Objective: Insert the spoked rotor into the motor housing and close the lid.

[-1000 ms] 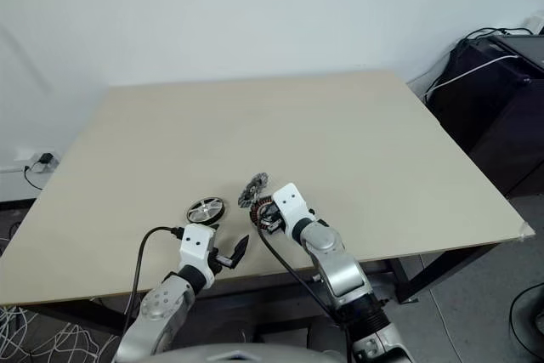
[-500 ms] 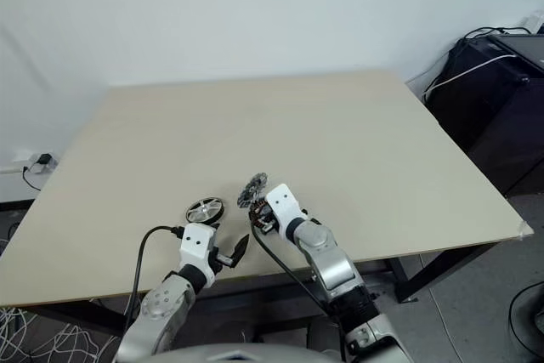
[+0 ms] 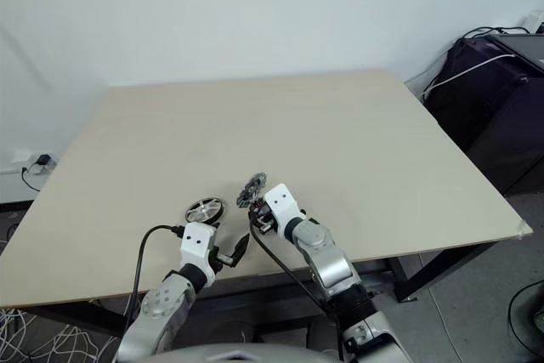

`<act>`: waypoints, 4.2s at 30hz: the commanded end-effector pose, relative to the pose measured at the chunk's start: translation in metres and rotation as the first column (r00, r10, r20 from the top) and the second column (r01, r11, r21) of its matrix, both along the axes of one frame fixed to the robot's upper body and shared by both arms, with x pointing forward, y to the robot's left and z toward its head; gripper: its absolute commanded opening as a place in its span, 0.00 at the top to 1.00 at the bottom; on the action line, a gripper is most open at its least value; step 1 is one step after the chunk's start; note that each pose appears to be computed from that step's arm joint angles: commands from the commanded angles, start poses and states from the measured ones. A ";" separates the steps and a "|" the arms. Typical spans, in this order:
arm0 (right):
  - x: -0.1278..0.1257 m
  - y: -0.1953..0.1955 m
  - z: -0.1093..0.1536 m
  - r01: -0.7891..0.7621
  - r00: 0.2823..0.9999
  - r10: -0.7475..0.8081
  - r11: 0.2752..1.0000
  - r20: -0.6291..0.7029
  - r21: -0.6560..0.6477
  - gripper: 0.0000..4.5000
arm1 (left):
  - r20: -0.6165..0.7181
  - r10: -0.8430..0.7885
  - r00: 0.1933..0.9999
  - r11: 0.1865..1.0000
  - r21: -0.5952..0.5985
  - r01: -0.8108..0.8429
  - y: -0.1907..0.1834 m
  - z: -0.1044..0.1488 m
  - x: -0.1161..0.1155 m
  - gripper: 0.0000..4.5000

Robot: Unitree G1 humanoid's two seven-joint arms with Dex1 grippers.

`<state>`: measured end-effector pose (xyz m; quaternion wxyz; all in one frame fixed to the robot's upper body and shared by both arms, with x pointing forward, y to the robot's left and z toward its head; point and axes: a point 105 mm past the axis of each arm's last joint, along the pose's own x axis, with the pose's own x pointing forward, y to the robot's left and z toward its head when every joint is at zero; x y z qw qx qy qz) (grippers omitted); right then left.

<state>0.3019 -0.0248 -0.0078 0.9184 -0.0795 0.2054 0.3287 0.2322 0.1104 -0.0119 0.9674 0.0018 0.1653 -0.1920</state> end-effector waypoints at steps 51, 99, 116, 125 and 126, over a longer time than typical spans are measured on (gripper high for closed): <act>-0.005 -0.011 0.030 -0.037 0.999 0.030 0.977 -0.040 -0.210 1.00 | 0.050 -0.016 0.999 0.999 -0.029 0.017 -0.006 0.016 0.007 0.00; 0.007 0.013 0.031 -0.112 0.994 0.114 0.967 -0.004 -0.228 1.00 | 0.040 -0.011 0.999 0.999 -0.036 0.012 -0.006 0.013 0.006 0.00; -0.002 -0.001 0.024 -0.117 0.993 0.111 0.964 -0.038 -0.238 1.00 | 0.039 -0.015 0.999 0.999 -0.043 0.017 -0.006 0.012 0.007 0.00; -0.010 -0.006 0.023 -0.121 0.992 0.112 0.963 -0.052 -0.242 1.00 | 0.034 -0.021 0.999 0.999 -0.046 0.022 -0.007 0.012 0.006 0.00; -0.010 -0.005 0.023 -0.118 0.993 0.109 0.964 -0.048 -0.239 1.00 | 0.034 -0.021 0.999 0.999 -0.045 0.023 -0.007 0.012 0.006 0.00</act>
